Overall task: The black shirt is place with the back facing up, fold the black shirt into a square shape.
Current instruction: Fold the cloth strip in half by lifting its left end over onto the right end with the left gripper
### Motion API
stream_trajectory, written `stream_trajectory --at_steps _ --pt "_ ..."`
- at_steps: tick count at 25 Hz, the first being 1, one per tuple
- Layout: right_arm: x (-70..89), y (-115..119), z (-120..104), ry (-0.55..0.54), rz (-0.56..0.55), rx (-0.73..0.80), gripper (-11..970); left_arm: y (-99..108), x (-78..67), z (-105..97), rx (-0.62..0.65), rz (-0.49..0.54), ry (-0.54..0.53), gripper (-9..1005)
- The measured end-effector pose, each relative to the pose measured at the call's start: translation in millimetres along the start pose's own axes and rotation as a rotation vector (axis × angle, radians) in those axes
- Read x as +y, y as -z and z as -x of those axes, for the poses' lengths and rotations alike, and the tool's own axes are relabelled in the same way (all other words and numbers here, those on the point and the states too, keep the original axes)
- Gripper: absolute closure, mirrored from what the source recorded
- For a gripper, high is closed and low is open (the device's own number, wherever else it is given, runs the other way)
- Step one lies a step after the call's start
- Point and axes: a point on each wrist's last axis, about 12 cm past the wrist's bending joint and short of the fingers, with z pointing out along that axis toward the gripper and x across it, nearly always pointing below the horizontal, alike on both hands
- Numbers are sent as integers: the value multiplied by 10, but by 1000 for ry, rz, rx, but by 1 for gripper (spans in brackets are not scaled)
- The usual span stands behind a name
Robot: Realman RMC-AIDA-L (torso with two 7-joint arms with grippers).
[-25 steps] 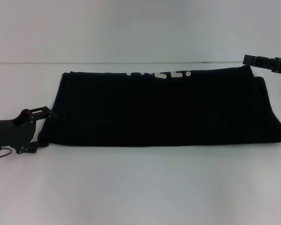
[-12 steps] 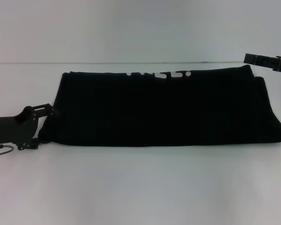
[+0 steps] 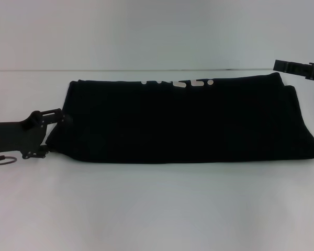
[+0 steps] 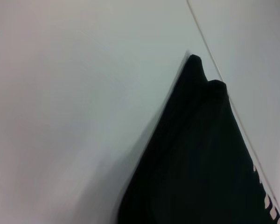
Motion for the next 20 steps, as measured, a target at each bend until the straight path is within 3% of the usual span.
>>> stream_trajectory --at_steps 20 --pt "15 -20 26 7 4 -2 256 0 133 -104 37 26 50 214"
